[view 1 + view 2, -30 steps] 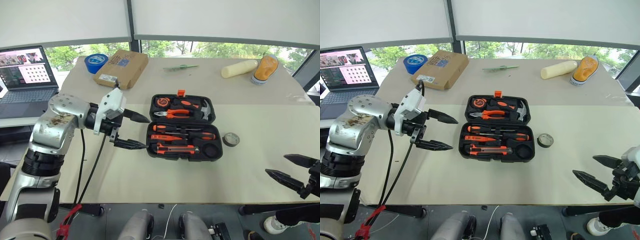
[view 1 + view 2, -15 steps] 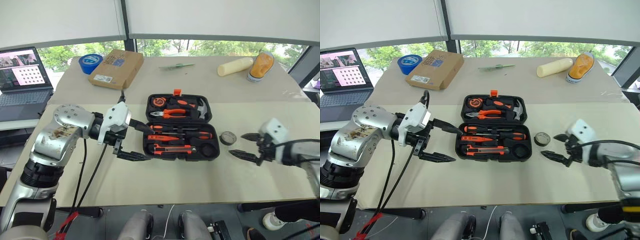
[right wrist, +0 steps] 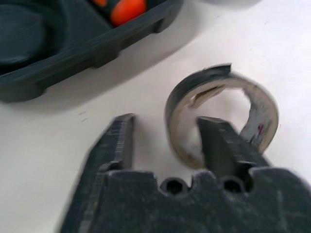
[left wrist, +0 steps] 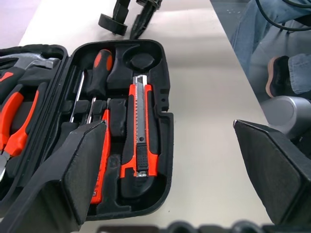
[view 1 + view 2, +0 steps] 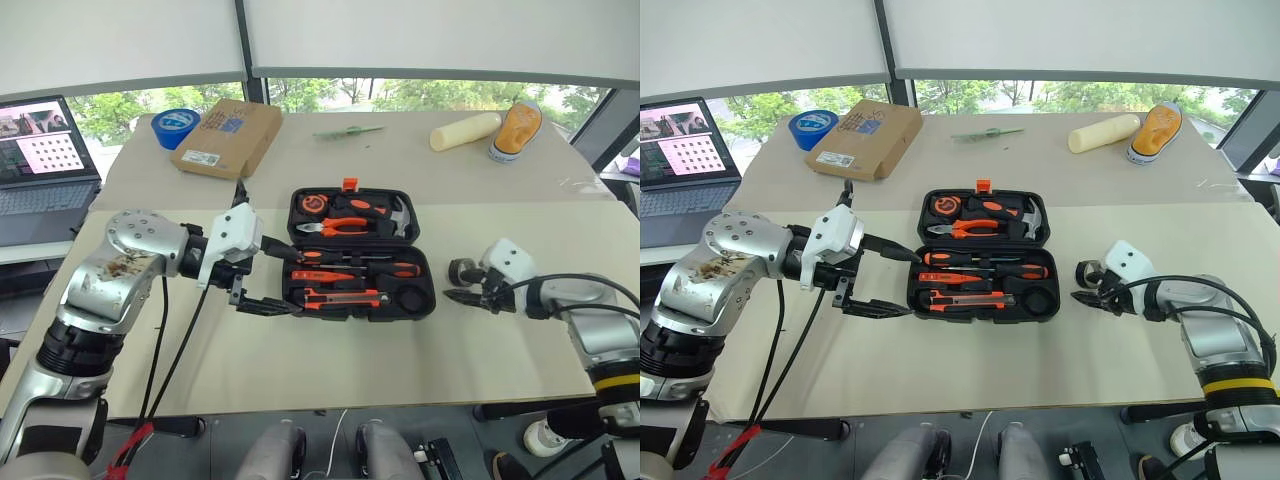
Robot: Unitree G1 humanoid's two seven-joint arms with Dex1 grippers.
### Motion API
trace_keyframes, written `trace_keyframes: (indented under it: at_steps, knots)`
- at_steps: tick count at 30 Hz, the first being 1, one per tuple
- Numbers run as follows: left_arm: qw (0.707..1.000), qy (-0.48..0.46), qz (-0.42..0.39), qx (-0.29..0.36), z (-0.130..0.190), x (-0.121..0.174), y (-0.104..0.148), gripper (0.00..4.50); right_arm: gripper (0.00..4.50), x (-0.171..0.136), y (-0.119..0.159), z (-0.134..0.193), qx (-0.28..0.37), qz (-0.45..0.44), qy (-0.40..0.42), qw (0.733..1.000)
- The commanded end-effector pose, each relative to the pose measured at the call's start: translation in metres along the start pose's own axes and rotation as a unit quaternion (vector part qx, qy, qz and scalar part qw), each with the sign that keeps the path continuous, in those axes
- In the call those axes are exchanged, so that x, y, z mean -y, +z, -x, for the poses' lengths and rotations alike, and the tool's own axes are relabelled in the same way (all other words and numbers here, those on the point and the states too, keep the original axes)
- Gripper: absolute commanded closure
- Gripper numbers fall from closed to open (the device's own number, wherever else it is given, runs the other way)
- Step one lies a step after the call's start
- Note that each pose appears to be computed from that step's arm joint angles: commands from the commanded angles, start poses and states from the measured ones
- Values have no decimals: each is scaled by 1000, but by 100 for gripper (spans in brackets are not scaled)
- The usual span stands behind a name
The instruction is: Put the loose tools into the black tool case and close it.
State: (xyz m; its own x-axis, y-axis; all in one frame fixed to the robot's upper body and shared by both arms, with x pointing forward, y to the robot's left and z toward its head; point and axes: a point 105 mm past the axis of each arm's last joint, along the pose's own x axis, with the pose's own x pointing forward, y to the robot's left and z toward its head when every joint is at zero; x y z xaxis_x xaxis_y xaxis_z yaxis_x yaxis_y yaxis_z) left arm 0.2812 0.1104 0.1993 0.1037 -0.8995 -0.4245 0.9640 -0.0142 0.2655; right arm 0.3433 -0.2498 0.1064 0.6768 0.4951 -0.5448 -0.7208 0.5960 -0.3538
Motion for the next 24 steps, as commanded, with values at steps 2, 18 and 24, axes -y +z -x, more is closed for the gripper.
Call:
trace_keyframes:
  at_steps: [2,18,24]
  knots:
    - [1000,4,-27,-2,1,1,5,0,416,8,9,3,11,16,-17,1000]
    - [999,-11,-34,-13,-5,6,-3,0,446,-61,90,40,95,62,177,978]
    - [999,-14,-34,-20,-7,7,-6,0,446,-69,79,15,73,69,156,983]
